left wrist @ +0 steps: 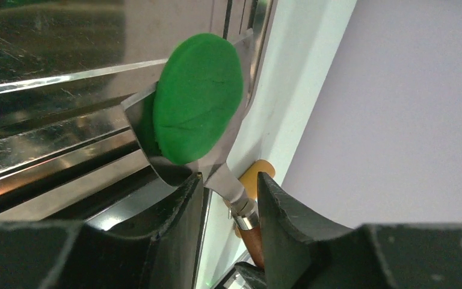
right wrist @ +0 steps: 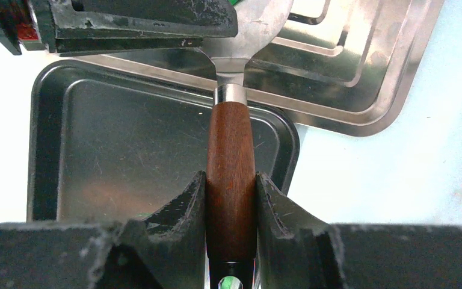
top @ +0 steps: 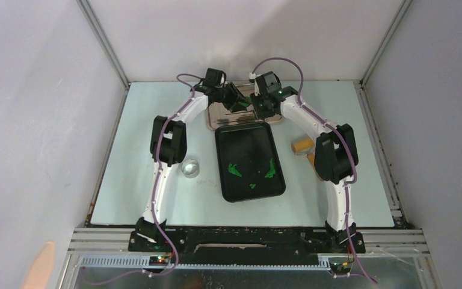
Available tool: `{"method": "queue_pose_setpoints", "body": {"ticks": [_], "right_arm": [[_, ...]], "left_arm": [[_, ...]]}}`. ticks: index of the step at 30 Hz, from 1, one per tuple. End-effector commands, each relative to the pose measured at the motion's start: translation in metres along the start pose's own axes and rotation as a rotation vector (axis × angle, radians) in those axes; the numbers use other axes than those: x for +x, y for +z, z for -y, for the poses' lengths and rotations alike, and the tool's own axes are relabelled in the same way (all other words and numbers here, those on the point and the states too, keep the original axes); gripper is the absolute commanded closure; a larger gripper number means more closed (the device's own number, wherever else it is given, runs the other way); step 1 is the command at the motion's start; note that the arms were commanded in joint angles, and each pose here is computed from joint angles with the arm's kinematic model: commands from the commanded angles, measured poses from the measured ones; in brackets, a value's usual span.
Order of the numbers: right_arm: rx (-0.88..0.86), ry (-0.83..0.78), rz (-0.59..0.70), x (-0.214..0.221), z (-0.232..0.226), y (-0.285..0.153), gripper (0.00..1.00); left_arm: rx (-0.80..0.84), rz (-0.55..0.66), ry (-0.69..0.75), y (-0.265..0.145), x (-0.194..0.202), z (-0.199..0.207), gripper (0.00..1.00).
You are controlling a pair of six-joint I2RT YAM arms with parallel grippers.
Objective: Roll out the dumpling wrappers from the dough
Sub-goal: Place the dumpling wrapper on the plate.
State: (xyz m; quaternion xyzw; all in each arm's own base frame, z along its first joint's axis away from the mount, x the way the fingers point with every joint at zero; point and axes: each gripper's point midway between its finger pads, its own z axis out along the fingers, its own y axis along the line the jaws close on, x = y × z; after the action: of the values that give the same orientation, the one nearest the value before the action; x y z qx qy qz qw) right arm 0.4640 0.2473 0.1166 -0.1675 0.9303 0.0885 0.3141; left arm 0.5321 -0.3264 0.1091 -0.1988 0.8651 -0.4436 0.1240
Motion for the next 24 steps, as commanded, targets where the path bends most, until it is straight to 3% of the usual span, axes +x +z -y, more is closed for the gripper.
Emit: {"method": "queue_pose_setpoints", "body": {"ticks": [1,24], "right_arm": [[-0.015,0.021,0.119,-0.039,0.002,-0.005,1.00],[-0.067,0.025,0.121,-0.029,-0.005,-0.018,1.00]], "left_arm": [[-0.017,0.045,0.078,-0.002,-0.004,0.012,0.58],[0.001,0.116,0.042,0.020,-0.025,0.016,0.58]]}}
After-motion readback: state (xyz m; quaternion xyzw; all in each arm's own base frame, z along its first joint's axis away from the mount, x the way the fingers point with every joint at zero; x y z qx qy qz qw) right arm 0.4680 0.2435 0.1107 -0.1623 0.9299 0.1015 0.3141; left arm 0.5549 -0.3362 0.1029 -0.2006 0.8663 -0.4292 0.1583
